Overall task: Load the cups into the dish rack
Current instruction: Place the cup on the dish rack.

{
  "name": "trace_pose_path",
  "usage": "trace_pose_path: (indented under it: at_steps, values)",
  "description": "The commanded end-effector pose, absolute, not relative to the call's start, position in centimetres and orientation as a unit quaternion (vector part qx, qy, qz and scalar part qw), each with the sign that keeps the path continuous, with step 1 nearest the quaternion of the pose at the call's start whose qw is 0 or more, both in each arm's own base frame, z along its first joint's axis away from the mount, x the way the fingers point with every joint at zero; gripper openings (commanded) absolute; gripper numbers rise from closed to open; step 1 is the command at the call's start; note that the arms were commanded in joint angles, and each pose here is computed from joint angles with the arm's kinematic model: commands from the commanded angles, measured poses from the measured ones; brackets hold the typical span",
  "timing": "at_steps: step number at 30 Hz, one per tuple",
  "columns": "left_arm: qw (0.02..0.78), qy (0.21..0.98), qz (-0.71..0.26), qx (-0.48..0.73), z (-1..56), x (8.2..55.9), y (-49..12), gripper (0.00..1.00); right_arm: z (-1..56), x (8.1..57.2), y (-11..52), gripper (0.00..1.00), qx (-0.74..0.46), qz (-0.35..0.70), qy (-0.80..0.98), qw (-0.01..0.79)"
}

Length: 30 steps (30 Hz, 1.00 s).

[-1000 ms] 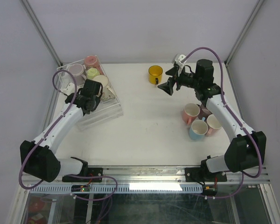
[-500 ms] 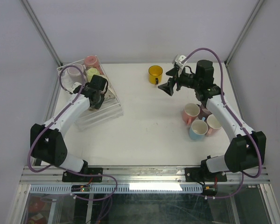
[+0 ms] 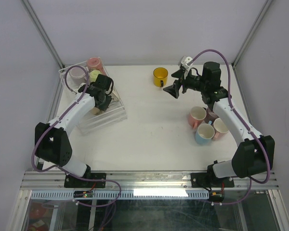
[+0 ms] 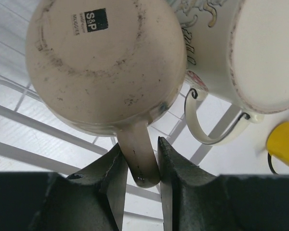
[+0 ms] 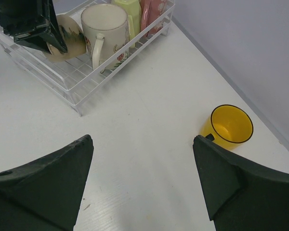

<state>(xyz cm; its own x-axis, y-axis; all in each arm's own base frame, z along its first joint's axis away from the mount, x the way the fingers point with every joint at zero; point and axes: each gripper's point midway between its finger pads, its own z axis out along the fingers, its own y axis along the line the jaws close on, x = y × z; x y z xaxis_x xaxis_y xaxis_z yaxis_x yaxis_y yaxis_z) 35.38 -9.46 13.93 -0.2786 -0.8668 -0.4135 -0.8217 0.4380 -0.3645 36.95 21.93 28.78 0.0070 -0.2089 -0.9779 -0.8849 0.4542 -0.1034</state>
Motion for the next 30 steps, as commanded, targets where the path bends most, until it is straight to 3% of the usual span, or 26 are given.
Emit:
trace_pose_path:
  at_steps: [1, 10, 19, 27, 30]
  values:
    - [0.305, 0.789, -0.108, -0.522, 17.0, 37.8, -11.6, 0.28, 31.0, 36.7, 21.7, 0.87, -0.433, 0.292, 0.613, 0.593]
    - [0.299, 0.797, -0.133, -0.507, 17.7, 38.0, -12.7, 0.41, 31.0, 36.6, 21.7, 0.87, -0.432, 0.292, 0.612, 0.594]
    - [0.313, 0.806, -0.157, -0.477, 19.5, 38.0, -13.2, 0.47, 31.0, 36.6, 21.7, 0.87, -0.432, 0.294, 0.613, 0.593]
    - [0.477, 0.82, -0.177, -0.263, 27.1, 37.8, -11.7, 0.68, 30.9, 36.4, 21.9, 0.87, -0.431, 0.302, 0.614, 0.588]
    - [0.526, 0.811, -0.154, -0.202, 28.4, 36.7, -9.2, 0.69, 30.9, 36.3, 21.9, 0.87, -0.431, 0.303, 0.615, 0.587]
